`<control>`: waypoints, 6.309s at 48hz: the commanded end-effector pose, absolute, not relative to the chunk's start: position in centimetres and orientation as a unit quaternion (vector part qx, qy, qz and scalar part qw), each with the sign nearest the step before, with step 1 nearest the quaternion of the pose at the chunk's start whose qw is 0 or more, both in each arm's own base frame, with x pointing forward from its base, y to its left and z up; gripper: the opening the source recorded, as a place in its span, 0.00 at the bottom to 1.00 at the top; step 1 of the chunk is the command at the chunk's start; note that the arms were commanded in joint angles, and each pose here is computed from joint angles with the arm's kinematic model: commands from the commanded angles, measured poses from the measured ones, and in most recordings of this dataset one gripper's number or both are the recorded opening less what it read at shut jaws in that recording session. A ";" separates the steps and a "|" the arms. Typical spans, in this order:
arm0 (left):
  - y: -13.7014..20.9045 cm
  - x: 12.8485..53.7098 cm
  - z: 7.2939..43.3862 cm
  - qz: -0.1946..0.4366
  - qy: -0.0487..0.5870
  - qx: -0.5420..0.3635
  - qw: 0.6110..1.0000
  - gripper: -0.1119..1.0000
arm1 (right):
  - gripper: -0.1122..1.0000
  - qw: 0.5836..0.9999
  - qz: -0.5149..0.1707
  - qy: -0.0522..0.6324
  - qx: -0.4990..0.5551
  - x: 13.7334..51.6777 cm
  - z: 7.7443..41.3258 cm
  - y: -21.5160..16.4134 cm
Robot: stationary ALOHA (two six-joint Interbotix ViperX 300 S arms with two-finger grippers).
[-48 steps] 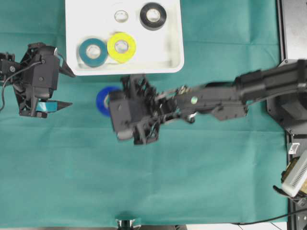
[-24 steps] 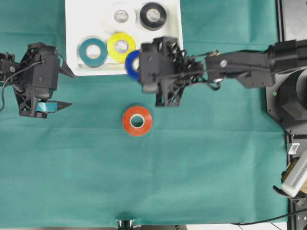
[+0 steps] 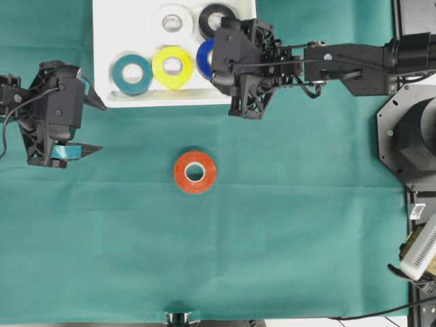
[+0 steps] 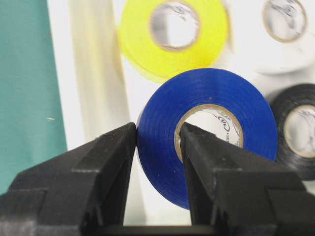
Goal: Put the tape alternately from left to right into the white case.
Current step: 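Carry the blue roll with the right gripper into the tray, then release the blue roll and lift the right gripper away, then move the left gripper down into the red roll's core and grip it, then carry the red roll with the left gripper into the tray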
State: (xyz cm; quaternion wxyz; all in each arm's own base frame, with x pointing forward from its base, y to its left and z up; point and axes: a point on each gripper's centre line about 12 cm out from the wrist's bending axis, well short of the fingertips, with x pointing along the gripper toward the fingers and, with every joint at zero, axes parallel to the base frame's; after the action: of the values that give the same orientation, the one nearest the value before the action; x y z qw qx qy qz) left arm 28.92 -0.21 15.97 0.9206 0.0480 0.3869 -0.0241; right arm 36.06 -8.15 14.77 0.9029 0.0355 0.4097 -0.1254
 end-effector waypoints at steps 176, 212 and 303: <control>-1.9 42.0 15.4 0.055 0.388 -0.174 0.903 0.99 | 0.83 0.943 -0.053 0.327 0.030 30.1 15.8 -3.8; -2.9 45.7 12.5 0.079 0.454 -0.199 0.865 0.99 | 0.83 0.943 -0.049 0.329 0.031 29.6 15.2 -3.7; -4.2 41.6 17.5 0.064 0.438 -0.204 0.873 0.34 | 0.83 0.944 -0.046 0.326 0.032 29.5 15.2 -3.6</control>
State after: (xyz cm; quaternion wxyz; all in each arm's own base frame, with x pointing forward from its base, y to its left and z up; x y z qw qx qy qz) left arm 41.61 -4.27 15.42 0.8607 -0.2021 0.4619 0.0706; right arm 29.15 -3.64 14.57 0.9392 0.0323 0.3383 -0.0487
